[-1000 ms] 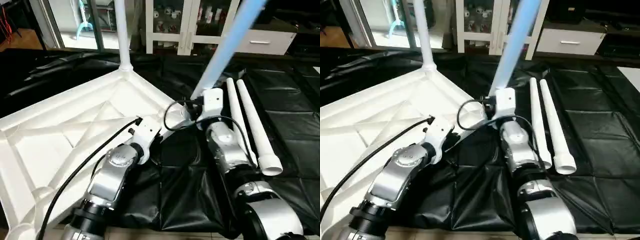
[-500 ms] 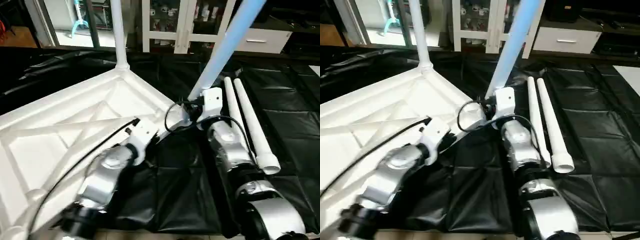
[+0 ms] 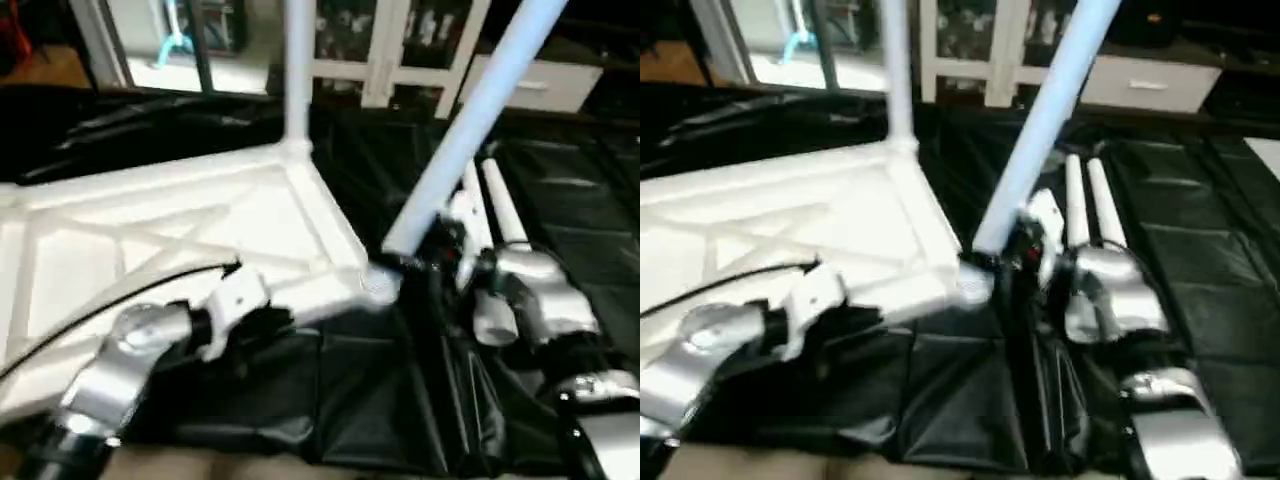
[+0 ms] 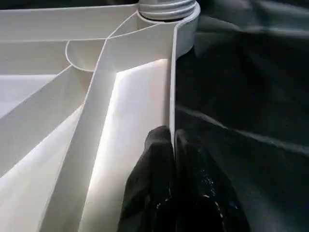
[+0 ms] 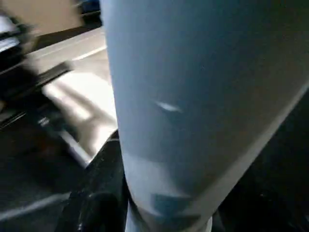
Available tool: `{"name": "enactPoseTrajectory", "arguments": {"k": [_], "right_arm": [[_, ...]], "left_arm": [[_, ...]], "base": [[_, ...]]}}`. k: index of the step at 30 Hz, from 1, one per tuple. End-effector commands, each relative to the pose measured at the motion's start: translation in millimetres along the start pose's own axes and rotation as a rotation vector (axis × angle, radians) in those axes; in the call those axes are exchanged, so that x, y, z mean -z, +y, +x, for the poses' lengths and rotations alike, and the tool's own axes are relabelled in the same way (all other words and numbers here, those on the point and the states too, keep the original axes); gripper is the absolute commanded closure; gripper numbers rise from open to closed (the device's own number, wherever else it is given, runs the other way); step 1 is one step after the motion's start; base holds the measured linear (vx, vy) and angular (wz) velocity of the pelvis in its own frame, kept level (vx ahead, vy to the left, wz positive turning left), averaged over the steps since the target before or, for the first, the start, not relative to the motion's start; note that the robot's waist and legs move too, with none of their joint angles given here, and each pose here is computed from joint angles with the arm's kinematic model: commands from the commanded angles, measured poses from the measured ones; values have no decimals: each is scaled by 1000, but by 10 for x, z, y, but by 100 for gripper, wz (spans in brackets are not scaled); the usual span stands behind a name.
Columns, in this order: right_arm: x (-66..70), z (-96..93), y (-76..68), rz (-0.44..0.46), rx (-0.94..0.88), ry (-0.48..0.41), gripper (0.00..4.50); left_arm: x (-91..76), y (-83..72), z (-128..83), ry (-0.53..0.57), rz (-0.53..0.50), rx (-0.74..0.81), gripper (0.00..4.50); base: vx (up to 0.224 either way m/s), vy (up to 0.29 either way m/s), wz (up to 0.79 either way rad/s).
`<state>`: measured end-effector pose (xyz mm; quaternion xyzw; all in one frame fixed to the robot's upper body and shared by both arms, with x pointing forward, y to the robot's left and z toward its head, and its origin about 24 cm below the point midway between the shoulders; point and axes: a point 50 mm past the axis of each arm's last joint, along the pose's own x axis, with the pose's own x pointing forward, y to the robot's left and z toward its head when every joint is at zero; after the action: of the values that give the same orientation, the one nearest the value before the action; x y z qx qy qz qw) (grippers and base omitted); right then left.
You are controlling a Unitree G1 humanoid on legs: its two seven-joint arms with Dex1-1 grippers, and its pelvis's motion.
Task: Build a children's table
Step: Insert table leg to table base
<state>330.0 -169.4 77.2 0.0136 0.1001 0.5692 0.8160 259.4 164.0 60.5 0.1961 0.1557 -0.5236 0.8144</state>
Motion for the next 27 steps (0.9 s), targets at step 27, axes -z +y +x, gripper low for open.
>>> {"name": "enactPoseTrajectory", "arguments": {"k": [27], "right_arm": [[97,-168,-41,-102,-47,175,263]], "left_arm": [[60,180,-83,79,113,12,450]], "base": [[0,0,0]]}}
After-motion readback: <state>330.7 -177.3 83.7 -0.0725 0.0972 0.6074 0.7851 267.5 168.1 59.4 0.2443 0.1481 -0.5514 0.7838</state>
